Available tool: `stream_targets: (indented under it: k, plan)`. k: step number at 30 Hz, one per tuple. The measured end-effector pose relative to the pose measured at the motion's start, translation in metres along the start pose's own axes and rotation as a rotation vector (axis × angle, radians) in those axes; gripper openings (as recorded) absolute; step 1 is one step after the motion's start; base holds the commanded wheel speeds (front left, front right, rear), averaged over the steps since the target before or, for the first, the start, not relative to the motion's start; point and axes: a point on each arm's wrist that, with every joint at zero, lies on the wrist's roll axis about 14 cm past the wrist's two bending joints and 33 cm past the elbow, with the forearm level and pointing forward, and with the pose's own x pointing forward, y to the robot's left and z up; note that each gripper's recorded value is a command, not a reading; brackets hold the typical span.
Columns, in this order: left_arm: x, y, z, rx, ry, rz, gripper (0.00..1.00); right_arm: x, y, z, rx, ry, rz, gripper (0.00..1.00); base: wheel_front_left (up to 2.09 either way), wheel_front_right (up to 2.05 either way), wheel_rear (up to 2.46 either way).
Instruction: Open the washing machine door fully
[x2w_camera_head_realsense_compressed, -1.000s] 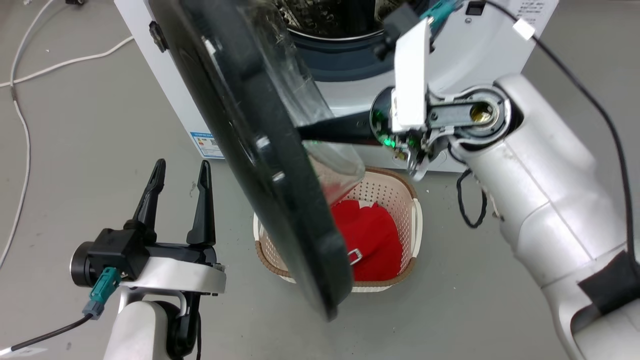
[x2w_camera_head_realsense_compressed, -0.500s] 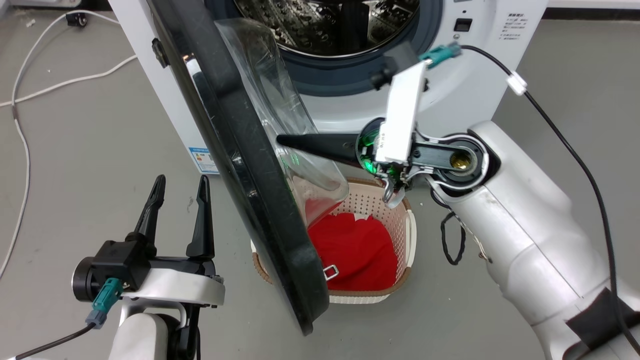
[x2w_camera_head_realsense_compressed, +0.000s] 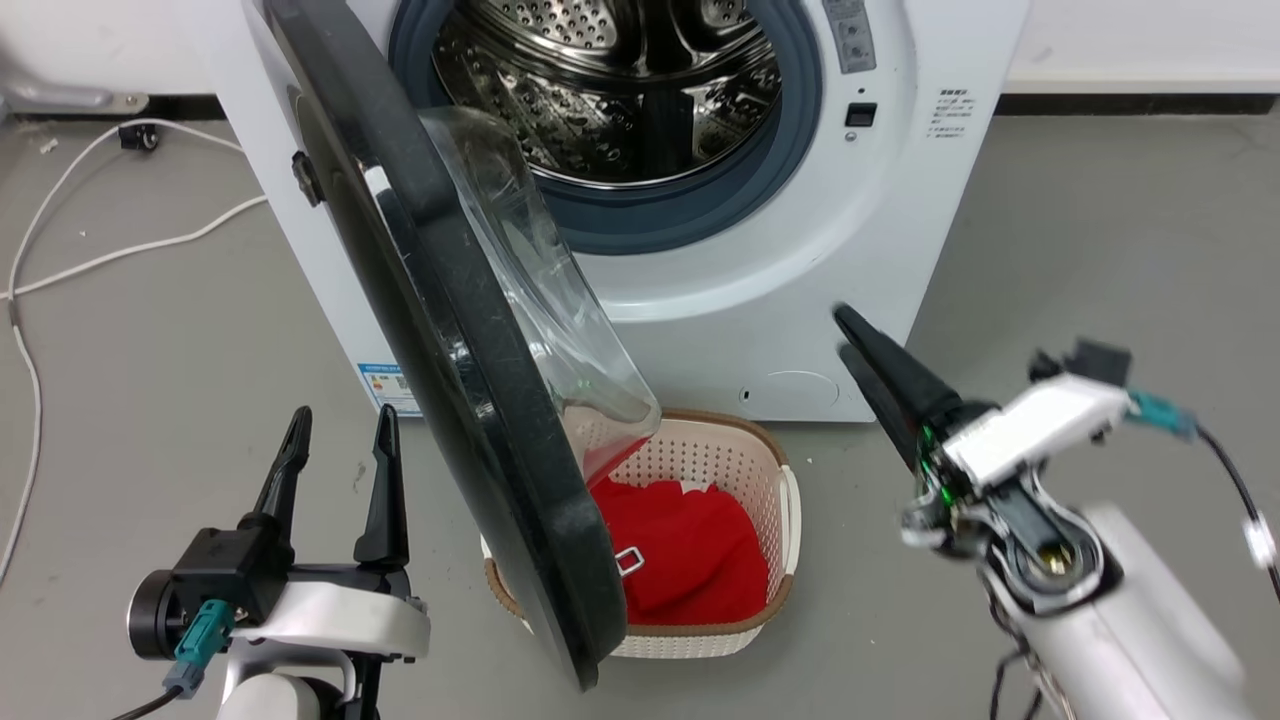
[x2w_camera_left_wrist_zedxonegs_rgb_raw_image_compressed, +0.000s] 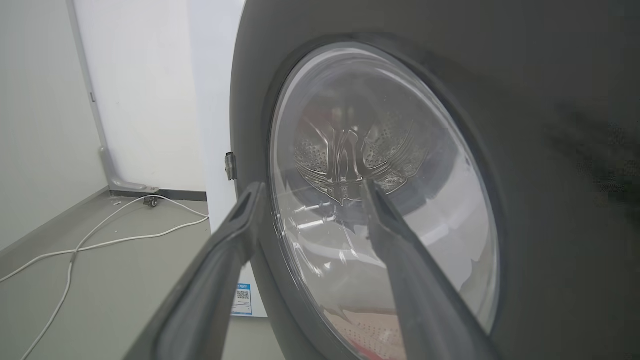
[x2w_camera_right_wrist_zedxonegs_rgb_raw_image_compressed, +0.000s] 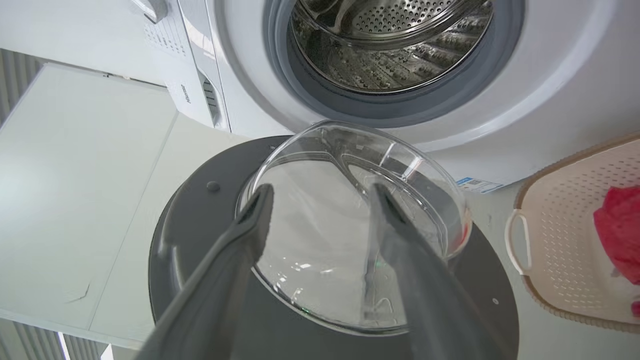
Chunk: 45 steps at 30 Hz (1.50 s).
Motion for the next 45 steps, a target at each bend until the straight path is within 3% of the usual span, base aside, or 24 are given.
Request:
stream_targets:
  k: [6, 11, 16, 20, 25, 29, 34, 45]
  plan:
    - [-0.005, 0.000, 0.004, 0.006, -0.007, 0.000, 1.00, -0.043, -0.032, 0.019, 0.024, -0.212, -0.076, 1.00, 0.00, 0.00, 0.00]
    - [-0.009, -0.001, 0.003, 0.006, -0.001, 0.000, 1.00, -0.074, -0.051, 0.036, -0.122, -0.369, -0.141, 1.00, 0.00, 0.00, 0.00]
    - [-0.009, -0.001, 0.002, 0.006, 0.002, -0.001, 1.00, -0.100, -0.067, 0.065, -0.415, -0.454, -0.234, 1.00, 0.00, 0.00, 0.00]
    - [-0.009, -0.002, 0.001, 0.008, 0.005, -0.003, 1.00, -0.118, -0.045, 0.103, -0.700, -0.591, -0.259, 1.00, 0.00, 0.00, 0.00]
    - [-0.008, -0.001, -0.001, 0.012, 0.009, -0.002, 1.00, -0.130, -0.007, 0.108, -1.088, -0.646, -0.274, 1.00, 0.00, 0.00, 0.00]
    - [-0.008, 0.000, -0.001, 0.013, 0.010, 0.000, 1.00, -0.132, 0.011, 0.096, -1.286, -0.617, -0.256, 1.00, 0.00, 0.00, 0.00]
    - [-0.007, 0.001, -0.001, 0.015, 0.009, 0.001, 1.00, -0.130, 0.008, 0.070, -1.381, -0.532, -0.241, 1.00, 0.00, 0.00, 0.00]
    - [-0.005, -0.001, -0.002, 0.016, 0.012, -0.004, 1.00, -0.134, -0.014, 0.058, -1.323, -0.473, -0.274, 1.00, 0.00, 0.00, 0.00]
